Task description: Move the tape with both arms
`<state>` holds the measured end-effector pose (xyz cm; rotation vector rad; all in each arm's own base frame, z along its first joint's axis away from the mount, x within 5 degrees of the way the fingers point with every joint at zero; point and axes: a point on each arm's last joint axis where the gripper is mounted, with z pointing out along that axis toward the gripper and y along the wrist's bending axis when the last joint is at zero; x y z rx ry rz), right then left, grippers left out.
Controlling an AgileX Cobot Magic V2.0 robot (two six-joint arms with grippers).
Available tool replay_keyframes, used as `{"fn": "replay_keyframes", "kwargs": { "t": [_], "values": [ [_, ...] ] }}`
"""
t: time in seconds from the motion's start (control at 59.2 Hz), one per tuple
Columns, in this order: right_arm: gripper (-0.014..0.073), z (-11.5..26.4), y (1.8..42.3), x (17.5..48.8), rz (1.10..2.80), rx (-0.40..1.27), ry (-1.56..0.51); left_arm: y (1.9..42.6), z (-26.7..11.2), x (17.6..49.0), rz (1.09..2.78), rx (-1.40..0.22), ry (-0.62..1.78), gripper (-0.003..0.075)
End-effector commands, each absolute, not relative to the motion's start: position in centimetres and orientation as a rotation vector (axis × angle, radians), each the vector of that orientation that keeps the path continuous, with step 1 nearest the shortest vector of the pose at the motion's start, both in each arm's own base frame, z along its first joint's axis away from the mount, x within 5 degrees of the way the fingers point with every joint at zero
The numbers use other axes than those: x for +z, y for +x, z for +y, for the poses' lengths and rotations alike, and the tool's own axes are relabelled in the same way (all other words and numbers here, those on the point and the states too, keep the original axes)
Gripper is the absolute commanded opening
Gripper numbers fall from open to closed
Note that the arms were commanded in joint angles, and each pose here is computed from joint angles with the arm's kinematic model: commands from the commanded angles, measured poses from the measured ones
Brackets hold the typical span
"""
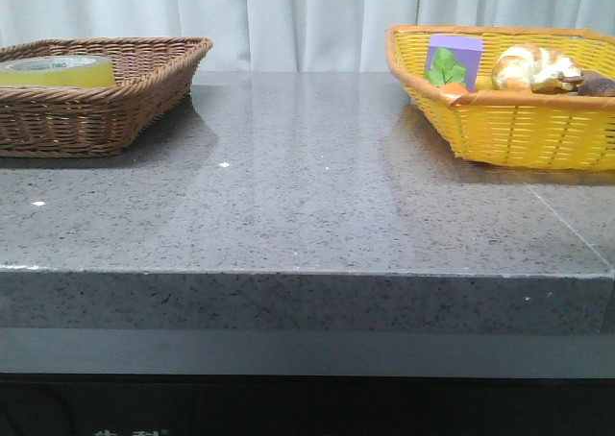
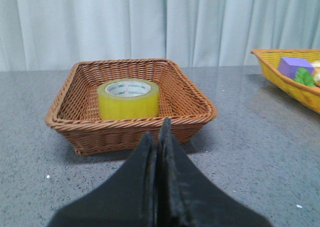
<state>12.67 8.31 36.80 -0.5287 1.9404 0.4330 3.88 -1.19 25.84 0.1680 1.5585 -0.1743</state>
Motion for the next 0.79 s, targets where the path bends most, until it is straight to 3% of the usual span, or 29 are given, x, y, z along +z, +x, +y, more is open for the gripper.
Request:
{"fn": "replay_keyframes", "kwargs": {
  "t": [0.0,0.389,0.777],
  "values": [
    [-0.0115,8.2,12.7,38.3,1.845,0.442,-0.501,4.1,-0.9,26.4,1.454,-0.211,0.072,-0.002],
    [-0.0115,8.2,12.7,38.3,1.844,0.442,-0.501,5.3,-0.8,21.9,1.382,-0.193,0.049,-0.002],
    [-0.0115,8.2,12.7,38.3,1.845,0.442,-0.501,5.3,-0.8,21.8,1.393,-0.136,0.09,-0.002]
  ]
}}
